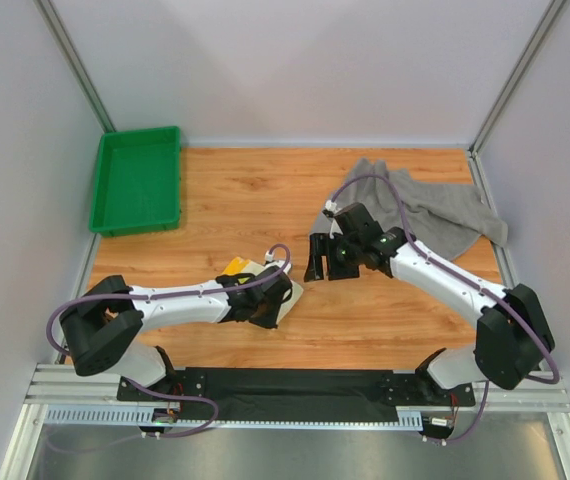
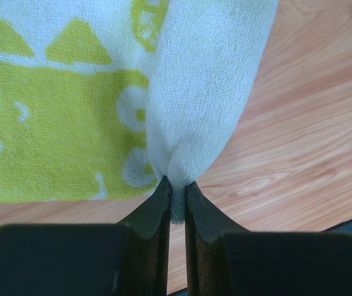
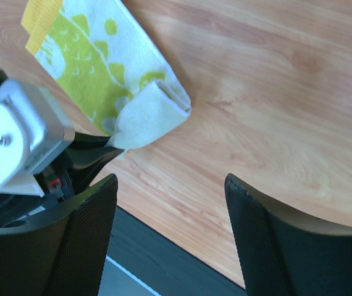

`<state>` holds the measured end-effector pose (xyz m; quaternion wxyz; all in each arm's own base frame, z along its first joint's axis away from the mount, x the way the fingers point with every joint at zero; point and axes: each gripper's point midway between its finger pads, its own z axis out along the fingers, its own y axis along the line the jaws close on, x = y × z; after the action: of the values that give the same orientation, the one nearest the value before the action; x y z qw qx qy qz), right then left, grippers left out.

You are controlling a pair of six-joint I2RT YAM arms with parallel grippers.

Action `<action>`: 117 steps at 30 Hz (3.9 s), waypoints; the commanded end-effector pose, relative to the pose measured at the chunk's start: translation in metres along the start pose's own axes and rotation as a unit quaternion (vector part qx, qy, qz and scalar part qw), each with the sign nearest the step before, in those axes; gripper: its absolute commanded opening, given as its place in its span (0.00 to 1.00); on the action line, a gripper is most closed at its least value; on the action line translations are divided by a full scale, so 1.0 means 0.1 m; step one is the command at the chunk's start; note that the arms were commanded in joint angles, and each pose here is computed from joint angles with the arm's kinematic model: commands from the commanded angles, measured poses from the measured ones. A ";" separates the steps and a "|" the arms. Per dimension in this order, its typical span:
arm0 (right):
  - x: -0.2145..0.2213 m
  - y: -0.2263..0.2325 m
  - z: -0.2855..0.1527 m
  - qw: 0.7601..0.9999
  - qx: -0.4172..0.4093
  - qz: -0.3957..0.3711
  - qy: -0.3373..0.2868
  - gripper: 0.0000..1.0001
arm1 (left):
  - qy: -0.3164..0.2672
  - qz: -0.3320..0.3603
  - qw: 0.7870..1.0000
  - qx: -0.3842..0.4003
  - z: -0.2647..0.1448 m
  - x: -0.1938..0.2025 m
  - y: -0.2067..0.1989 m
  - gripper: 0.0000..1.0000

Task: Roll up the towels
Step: Roll the towel

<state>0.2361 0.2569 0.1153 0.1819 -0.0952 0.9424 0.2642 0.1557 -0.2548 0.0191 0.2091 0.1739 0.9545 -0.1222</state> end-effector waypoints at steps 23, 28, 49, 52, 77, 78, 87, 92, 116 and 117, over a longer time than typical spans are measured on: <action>0.42 0.19 0.23 0.990 -0.135 0.050 0.003 0.73 | 0.054 -0.179 0.945 0.270 -0.20 -0.04 -0.53 0.02; 0.39 0.23 0.22 0.989 -0.143 0.044 0.003 0.73 | 0.064 -0.221 0.926 0.299 -0.23 -0.02 -0.53 0.01; 0.64 0.33 0.84 0.988 -0.146 0.045 0.034 0.59 | 0.108 -0.276 0.901 0.318 -0.10 0.09 -0.32 0.01; 0.67 0.30 0.92 0.989 -0.134 0.050 0.041 0.45 | 0.114 -0.270 0.906 0.306 -0.10 0.12 -0.30 0.01; 0.71 0.30 0.87 0.994 -0.038 0.056 0.080 0.06 | -0.066 -0.018 0.995 0.079 -0.75 -0.42 -0.21 0.50; 0.73 0.29 0.87 0.994 -0.035 0.058 0.084 0.06 | -0.073 -0.004 0.994 0.080 -0.76 -0.42 -0.28 0.50; 0.71 0.33 0.87 0.994 -0.035 0.060 0.089 0.03 | -0.039 0.039 0.996 0.077 -0.42 -0.15 -0.53 0.50; 0.72 0.34 0.86 0.993 -0.038 0.061 0.093 0.03 | -0.025 0.037 0.998 0.044 -0.26 -0.07 -0.47 0.50; 0.80 0.30 0.92 0.991 -0.031 0.044 0.123 0.09 | 0.035 0.089 0.995 0.010 0.05 0.49 -0.17 0.36; 0.77 0.30 0.91 0.991 -0.030 0.044 0.123 0.10 | 0.037 0.092 0.995 0.009 0.05 0.50 -0.16 0.32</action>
<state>0.1811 0.3193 0.0229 0.0537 -0.0747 0.9543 0.2843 0.1348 -0.2799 0.0222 0.2384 0.2329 0.9339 -0.1296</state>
